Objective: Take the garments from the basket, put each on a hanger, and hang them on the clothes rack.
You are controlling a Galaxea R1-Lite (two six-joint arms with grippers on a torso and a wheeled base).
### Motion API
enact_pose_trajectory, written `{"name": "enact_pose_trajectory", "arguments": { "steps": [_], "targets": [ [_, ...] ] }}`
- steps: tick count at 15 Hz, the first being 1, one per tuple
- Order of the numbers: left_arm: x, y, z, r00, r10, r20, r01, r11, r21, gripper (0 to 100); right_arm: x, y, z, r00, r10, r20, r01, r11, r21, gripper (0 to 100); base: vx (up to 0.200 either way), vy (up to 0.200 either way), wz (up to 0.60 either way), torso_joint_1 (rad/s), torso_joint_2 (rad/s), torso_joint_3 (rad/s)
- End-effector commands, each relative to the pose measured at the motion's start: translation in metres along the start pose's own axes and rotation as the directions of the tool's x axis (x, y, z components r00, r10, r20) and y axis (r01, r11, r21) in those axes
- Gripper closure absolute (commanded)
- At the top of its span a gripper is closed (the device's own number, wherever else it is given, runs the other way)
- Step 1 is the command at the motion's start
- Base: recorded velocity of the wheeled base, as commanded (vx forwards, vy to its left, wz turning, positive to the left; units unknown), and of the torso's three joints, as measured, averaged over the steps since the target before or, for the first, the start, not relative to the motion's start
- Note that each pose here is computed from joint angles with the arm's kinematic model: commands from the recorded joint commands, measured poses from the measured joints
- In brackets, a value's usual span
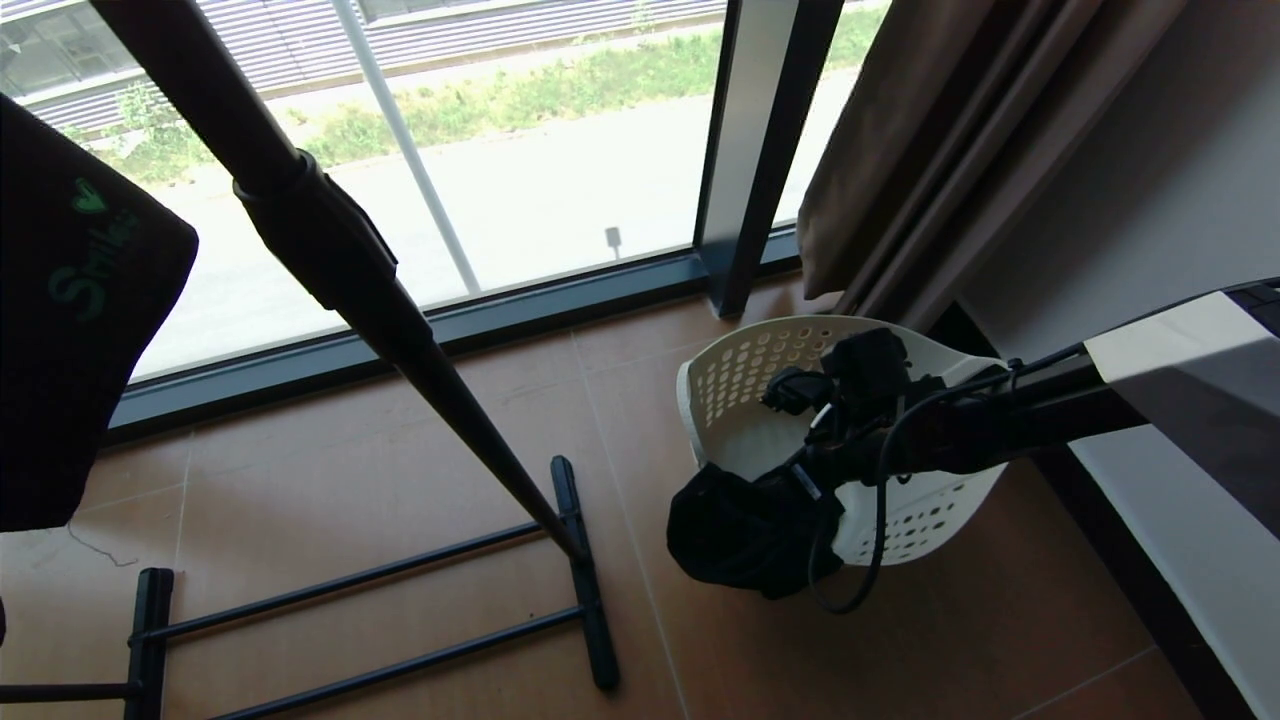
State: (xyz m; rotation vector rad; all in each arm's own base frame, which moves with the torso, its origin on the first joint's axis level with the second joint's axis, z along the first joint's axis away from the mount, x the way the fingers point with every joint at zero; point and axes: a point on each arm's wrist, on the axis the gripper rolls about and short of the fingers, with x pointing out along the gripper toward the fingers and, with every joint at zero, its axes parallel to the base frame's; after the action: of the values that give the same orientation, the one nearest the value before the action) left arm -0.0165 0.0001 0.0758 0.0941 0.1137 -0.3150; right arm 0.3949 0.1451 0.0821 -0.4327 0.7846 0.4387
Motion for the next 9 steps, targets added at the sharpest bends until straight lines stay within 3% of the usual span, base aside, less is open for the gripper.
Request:
{"name": "enact_pose_trajectory", "arguments": {
  "steps": [1,9],
  "targets": [
    [0.000,0.000,0.000,1.000,0.000,0.000,0.000,1.000,0.001,0,0.007,0.003,-0.001,1.000,0.007,-0.007,-0.007,1.000,-0.004,0,0.000,0.000,0.00,0.000,0.00,0.000],
    [0.000,0.000,0.000,1.000,0.000,0.000,0.000,1.000,0.001,0,0.021,0.005,-0.007,0.999,0.014,-0.037,-0.014,1.000,-0.004,0,0.000,0.000,0.00,0.000,0.00,0.000]
  ]
}}
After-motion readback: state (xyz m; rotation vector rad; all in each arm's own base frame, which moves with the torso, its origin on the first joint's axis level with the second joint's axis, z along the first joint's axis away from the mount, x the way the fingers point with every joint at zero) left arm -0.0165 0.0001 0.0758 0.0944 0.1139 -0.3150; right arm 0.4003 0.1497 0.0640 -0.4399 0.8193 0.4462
